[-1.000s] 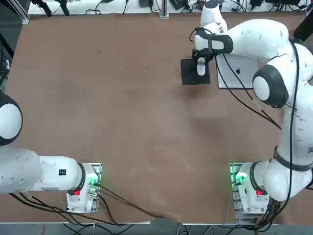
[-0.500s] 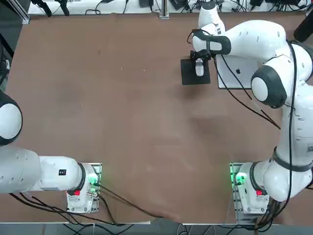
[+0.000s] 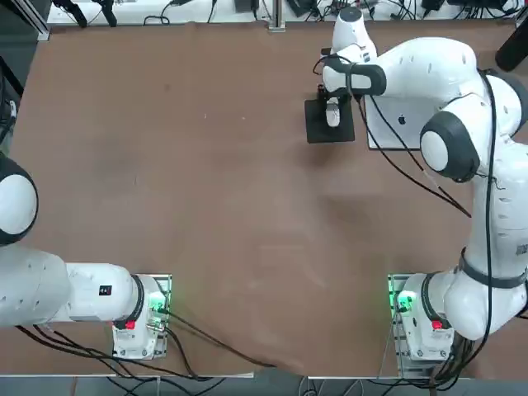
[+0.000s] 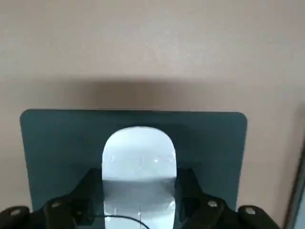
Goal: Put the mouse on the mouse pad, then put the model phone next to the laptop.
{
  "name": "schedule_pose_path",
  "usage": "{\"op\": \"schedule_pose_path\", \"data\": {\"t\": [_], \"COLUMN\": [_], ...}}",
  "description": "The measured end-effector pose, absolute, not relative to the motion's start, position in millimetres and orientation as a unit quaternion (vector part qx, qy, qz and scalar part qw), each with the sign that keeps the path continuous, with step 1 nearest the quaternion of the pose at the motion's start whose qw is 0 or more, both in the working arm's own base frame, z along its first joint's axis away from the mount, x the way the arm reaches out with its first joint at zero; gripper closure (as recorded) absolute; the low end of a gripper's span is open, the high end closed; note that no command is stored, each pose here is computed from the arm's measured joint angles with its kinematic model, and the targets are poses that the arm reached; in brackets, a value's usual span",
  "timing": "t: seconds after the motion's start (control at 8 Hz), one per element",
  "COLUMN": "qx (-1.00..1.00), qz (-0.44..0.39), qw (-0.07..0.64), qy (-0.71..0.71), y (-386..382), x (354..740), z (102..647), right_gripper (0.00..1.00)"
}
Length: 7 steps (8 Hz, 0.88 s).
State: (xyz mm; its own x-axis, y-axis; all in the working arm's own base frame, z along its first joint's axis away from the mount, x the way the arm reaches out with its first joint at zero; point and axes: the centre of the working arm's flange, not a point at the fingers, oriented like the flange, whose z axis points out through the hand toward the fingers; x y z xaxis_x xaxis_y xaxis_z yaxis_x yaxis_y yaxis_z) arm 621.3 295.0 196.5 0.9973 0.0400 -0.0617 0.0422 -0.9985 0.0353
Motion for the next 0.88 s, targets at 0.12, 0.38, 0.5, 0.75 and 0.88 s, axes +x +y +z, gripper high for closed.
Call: {"op": "schedule_pose_path", "data": {"t": [0.12, 0.38, 0.5, 0.75, 0.88], "qx": [0.999, 0.999, 0.999, 0.999, 1.0], "qz": [-0.03, -0.027, -0.027, -0.034, -0.028], "qw": [0.018, 0.017, 0.017, 0.014, -0.001], "qy": [0.022, 0.023, 0.024, 0.013, -0.006], "y": [296, 297, 297, 291, 279], "x": [621, 622, 624, 630, 638], "z": [194, 197, 200, 236, 275], "right_gripper": [0.07, 0.0, 0.0, 0.0, 0.0]}}
